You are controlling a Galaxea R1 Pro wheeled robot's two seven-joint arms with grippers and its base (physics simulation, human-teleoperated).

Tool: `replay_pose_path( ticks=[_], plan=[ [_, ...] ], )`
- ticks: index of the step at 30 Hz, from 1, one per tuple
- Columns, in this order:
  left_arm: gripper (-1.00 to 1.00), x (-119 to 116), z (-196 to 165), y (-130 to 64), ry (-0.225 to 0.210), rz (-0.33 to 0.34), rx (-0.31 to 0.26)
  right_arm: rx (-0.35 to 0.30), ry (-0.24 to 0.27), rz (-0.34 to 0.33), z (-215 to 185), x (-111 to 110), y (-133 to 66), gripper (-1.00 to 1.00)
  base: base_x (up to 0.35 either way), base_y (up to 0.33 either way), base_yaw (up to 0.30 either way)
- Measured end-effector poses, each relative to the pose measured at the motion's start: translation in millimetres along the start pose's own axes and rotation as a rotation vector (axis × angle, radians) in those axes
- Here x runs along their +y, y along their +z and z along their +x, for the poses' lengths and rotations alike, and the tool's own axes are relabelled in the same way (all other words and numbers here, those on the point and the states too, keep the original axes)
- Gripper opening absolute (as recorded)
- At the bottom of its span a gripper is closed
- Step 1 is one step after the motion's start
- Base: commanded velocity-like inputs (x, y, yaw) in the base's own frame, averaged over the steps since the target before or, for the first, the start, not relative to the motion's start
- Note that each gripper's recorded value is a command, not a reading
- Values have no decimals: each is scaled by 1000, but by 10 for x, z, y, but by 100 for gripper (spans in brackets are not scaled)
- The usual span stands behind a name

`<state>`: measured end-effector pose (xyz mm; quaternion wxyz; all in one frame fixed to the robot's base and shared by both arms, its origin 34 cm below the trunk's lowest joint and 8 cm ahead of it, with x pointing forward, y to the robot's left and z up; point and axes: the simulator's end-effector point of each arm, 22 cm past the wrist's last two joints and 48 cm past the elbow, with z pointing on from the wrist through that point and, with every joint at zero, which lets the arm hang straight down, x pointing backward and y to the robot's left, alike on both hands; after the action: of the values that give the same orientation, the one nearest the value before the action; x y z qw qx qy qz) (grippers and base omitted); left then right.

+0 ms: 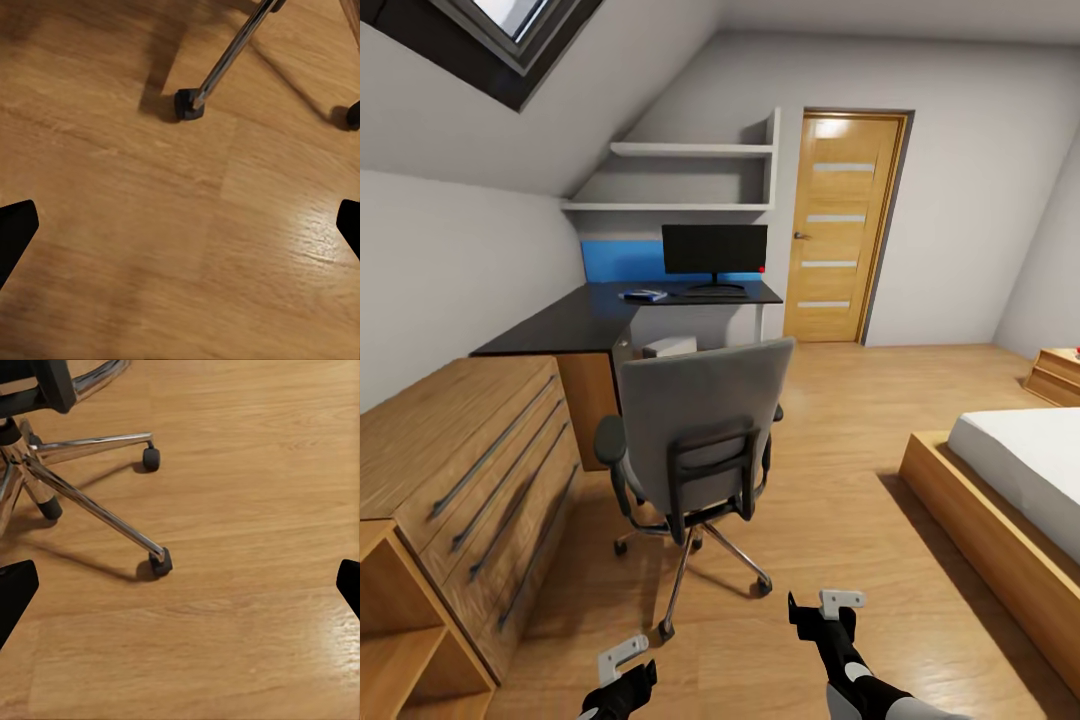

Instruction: In the bedroom, organize the workspace by keeping the computer under the desk, ensuring the monitor is on the desk, placing the keyboard on the desk next to the monitor, placing the mouse on the desk next to the keyboard, moving the folder from the swivel chair onto the desk next to the mouse, stacking the notebook on top of the folder with the pen on top of the notebook, and positioning the swivel chair next to the desk.

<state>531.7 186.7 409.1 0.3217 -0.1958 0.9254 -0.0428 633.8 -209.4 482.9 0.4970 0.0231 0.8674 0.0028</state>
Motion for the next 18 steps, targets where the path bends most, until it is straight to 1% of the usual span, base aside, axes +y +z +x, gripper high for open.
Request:
replay_pose_path(
  ticks=[10,18],
  plan=[
    [100,138,280,140,9,-17,26,0,0,1,199,-9,72,100,0,0,0],
    [100,192,416,252,11,-18,29,0,1,1,361,-16,129,100,0,0,0]
  ],
)
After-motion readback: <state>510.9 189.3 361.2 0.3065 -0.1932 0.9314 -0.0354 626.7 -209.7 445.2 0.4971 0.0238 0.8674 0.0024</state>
